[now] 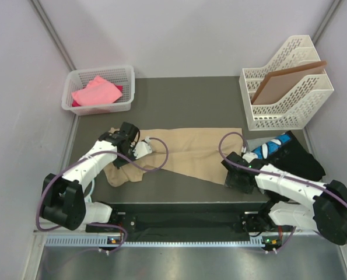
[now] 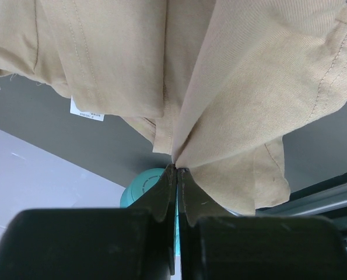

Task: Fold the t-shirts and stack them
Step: Grap the side of the flattened tshirt closest away from the robot with both arms

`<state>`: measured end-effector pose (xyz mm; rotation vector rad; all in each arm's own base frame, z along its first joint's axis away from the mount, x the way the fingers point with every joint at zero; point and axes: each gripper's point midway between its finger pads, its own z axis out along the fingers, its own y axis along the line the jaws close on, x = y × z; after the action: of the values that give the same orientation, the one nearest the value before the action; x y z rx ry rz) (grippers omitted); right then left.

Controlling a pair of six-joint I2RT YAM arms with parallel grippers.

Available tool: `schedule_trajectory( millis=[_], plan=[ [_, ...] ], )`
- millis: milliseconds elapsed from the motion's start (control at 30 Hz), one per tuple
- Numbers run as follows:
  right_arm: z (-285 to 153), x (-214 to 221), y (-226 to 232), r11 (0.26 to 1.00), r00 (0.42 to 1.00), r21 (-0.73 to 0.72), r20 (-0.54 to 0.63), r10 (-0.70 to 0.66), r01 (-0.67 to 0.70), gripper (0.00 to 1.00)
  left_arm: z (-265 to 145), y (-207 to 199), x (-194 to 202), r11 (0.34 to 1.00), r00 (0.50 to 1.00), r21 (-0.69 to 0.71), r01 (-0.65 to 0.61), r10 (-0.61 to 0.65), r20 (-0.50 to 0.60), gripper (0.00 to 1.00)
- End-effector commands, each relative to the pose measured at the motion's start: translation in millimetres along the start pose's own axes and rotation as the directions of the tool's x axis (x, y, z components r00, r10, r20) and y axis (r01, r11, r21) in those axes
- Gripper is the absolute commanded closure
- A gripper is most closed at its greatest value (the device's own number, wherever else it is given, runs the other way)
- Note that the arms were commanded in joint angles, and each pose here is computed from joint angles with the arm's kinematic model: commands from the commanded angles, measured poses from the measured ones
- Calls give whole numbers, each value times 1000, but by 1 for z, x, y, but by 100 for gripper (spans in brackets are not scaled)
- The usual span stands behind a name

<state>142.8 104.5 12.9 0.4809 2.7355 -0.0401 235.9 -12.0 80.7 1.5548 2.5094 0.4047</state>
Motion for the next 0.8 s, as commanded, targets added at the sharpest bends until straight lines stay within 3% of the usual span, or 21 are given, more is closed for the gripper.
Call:
schedule_trajectory(
  millis=[0, 100, 467, 700, 767],
  plan=[
    [4, -2, 16, 998, 1000, -48, 4, 30, -30, 40, -6, 3, 5, 1000, 1000, -29, -6, 6, -2, 100],
    [6, -5, 17, 999, 1000, -32, 12, 20, -19, 48, -4, 3, 7, 1000, 1000, -28, -6, 6, -10, 100],
    [11, -7, 29, 999, 1000, -52, 6, 11, -11, 60, -4, 0, 11, 999, 1000, -36, -8, 8, -13, 100],
    [9, -8, 30, 998, 1000, -65, 9, 20, -19, 88, -3, 1, 11, 999, 1000, -42, -11, 10, -15, 100],
    [8, -8, 29, 998, 1000, -65, 11, 20, -19, 91, -3, 1, 11, 999, 1000, -44, -10, 10, -14, 100]
  ],
)
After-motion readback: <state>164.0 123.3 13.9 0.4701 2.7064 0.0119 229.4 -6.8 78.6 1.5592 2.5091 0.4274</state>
